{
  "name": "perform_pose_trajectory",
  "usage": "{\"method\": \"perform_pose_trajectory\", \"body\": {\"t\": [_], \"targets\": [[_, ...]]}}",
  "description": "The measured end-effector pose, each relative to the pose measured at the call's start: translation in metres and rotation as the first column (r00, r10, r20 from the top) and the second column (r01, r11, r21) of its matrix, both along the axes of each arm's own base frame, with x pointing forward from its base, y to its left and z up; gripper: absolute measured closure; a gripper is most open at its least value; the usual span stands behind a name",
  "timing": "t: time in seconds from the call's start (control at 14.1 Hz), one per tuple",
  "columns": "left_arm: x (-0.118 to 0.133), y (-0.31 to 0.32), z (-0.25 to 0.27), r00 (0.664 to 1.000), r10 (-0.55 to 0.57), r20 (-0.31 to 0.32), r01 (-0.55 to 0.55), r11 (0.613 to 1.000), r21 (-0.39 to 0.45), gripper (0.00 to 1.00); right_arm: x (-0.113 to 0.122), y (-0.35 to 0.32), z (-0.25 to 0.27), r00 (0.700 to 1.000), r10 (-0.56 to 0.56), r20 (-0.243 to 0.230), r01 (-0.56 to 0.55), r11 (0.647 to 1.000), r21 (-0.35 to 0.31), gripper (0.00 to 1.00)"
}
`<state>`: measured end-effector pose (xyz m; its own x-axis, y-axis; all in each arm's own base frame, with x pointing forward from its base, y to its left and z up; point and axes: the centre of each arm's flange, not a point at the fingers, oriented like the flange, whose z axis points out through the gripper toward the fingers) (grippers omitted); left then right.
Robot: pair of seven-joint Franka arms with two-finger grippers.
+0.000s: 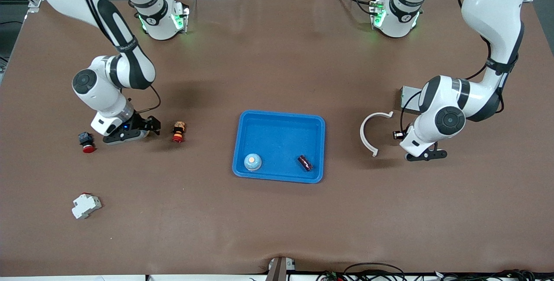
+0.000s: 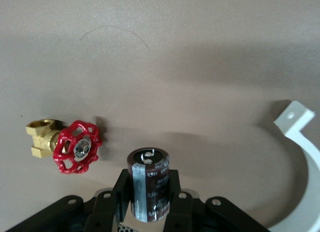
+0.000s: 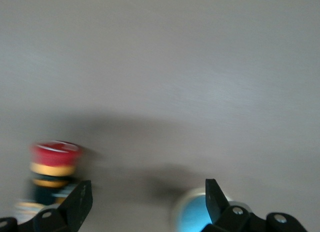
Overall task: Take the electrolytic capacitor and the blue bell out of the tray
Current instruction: 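Place the bell with the right gripper while the left gripper carries the capacitor, then release the capacitor with the left gripper while the right gripper reaches the bell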
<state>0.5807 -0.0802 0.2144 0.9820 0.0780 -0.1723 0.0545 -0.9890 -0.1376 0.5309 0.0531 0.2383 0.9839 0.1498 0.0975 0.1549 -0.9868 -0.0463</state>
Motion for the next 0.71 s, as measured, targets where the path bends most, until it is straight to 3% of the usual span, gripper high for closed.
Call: {"method": "perform_pose_trajectory", "body": {"t": [0.21, 0.5, 0.71], "targets": [[0.001, 0.000, -0.010, 1.000, -0.005, 0.005, 0.005, 1.000, -0.005, 0.66, 0.016, 0.095, 0.053, 0.988, -0.137, -0.074, 0.139, 0.990, 0.033, 0.00], [0.003, -0.003, -0.023, 1.000, 0.000, 0.023, 0.000, 1.000, -0.022, 0.66, 0.012, 0.218, 0.096, 0.950, -0.304, -0.069, 0.309, 0.948, 0.079, 0.00], [0.004, -0.003, -0.029, 1.000, 0.006, 0.030, -0.005, 1.000, -0.029, 0.66, 0.027, 0.268, 0.085, 0.916, -0.392, -0.084, 0.399, 0.914, 0.081, 0.00]]}}
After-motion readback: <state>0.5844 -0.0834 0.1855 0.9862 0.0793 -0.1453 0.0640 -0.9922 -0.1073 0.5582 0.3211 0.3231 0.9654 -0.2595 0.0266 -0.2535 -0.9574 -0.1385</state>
